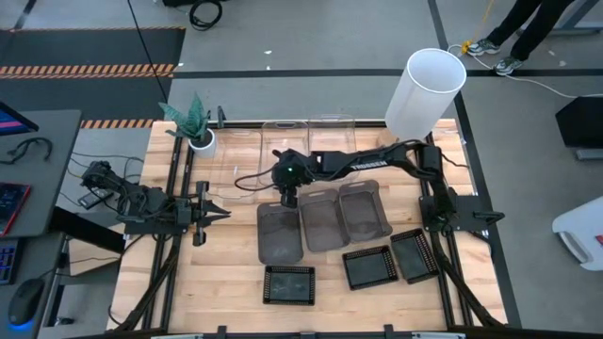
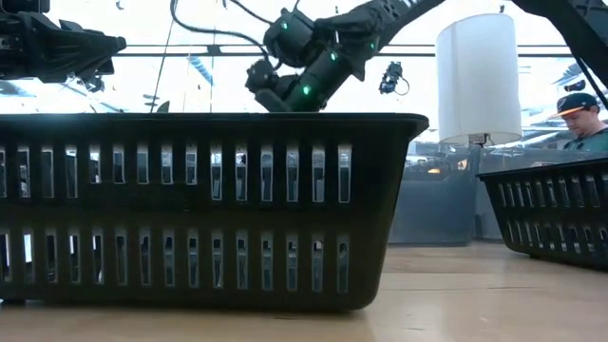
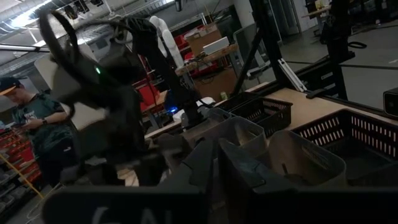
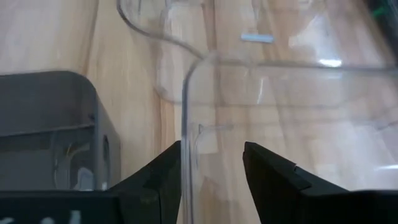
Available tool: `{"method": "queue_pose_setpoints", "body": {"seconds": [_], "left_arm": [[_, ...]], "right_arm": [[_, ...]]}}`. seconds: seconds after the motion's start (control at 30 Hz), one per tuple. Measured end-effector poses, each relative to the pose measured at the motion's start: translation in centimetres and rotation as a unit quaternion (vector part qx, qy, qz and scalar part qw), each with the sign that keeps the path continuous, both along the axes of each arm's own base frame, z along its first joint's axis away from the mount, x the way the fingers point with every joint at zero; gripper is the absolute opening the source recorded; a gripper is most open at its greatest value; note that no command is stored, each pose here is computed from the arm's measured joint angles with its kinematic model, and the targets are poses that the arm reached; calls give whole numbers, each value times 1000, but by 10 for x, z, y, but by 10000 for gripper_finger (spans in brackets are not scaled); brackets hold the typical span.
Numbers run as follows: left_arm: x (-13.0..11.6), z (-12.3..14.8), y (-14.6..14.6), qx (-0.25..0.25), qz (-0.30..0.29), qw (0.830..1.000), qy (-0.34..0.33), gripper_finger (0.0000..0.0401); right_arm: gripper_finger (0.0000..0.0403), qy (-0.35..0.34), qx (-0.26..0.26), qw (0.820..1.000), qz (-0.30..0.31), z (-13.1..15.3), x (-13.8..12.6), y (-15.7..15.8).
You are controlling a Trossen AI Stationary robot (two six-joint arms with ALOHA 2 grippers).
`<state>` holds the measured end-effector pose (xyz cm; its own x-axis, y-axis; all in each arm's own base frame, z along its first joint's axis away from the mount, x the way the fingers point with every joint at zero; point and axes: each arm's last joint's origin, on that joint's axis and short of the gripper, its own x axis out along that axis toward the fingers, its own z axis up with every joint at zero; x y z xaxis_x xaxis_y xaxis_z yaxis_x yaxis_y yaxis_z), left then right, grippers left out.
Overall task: Stack baskets by color
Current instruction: Stack the middle transparent bin on top of the right transparent bin
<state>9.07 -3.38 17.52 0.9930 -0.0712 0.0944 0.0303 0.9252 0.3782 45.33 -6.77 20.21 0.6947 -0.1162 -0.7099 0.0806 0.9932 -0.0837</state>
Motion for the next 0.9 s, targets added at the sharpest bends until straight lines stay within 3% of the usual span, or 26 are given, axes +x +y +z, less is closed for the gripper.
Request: {"method": "queue_pose_setpoints", "body": {"seconds": [0.57,0.9], "left_arm": [[0,0,0,0,0,1000,0,33],[0,0,0,0,0,1000,0,26]], "right_arm": [[163,79,-18,997,-10,-14,-10,1],[102,128,-19,992,-9,-11,-16,2]]}}
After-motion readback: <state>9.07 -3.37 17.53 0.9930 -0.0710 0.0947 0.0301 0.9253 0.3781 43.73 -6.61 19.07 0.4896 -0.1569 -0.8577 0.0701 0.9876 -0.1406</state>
